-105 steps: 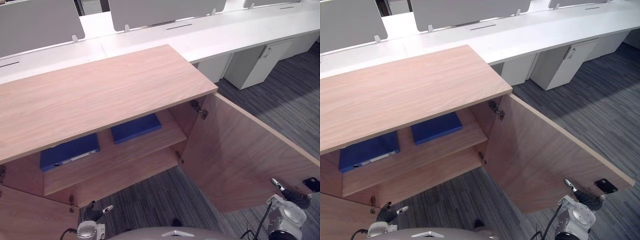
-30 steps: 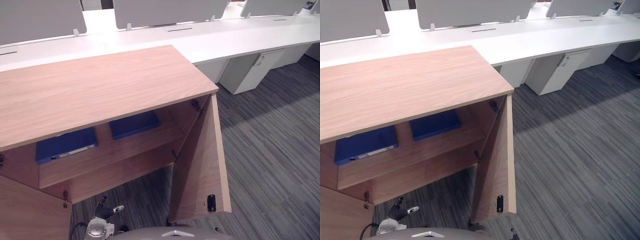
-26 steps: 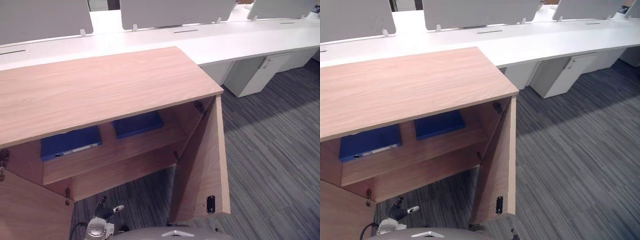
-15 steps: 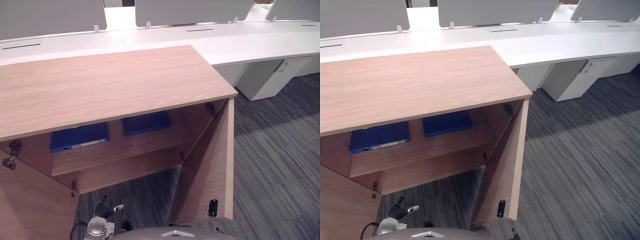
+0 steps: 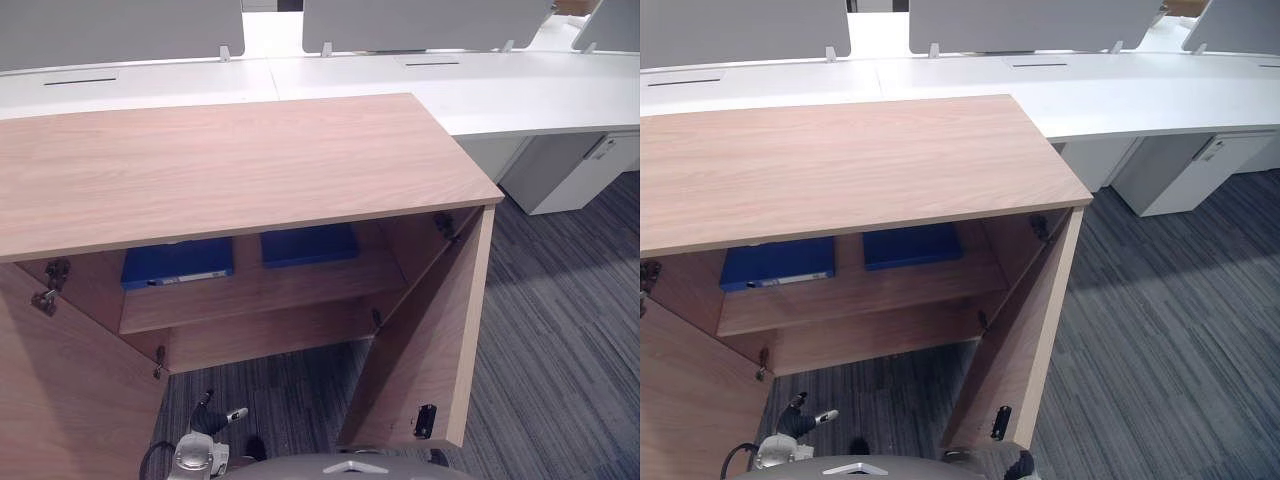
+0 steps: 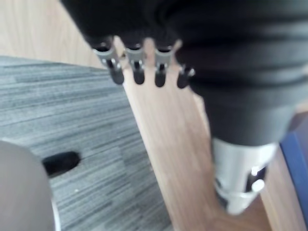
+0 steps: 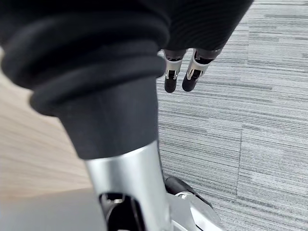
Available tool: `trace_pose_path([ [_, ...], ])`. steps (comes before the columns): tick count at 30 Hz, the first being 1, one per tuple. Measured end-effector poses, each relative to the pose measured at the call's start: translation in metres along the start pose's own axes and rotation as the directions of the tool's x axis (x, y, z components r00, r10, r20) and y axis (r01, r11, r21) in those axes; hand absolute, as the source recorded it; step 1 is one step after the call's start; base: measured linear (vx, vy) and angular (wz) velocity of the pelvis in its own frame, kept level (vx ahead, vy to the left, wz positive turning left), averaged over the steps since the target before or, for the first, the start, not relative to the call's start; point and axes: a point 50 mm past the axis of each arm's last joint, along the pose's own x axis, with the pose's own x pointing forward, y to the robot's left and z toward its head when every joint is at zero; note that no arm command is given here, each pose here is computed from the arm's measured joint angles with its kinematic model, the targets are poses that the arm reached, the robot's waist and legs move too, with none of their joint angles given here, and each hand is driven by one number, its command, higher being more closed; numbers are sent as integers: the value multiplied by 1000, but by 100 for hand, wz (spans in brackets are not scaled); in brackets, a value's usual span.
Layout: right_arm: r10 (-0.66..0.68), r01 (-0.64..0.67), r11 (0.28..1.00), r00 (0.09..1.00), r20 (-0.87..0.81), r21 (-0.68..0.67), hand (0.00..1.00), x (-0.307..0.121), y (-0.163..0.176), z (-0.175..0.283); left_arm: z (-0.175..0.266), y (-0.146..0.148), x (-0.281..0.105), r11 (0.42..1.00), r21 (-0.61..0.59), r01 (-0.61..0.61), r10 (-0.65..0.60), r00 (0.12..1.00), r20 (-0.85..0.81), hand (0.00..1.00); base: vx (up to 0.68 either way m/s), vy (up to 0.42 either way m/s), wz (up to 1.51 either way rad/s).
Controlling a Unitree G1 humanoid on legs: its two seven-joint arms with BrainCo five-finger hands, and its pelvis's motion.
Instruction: Walk over to the cabinet, pick up the folder, carry it to the office cabinet, place the folder inside the office cabinet, then close the office cabinet door
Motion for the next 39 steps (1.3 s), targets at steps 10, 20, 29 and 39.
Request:
trace_pose_path([
  [10,6,-6,1000,1000,4,-5,0,0,1,1,0,0,0,1000,-2,-1,1,1000,0,0,-15,-5,5],
  [20,14,-13,1000,1000,16,-26,0,1,2,4,-2,4,1,999,-36,-19,19,1000,-13,0,-17,-4,9],
  [29,28,-26,998,999,38,-56,0,1,1,7,-6,10,2,994,-92,-51,47,998,-49,0,1,0,0],
  [39,28,-28,999,999,28,-32,0,2,0,6,-6,10,2,994,-92,-65,60,997,-50,0,-21,-2,1],
])
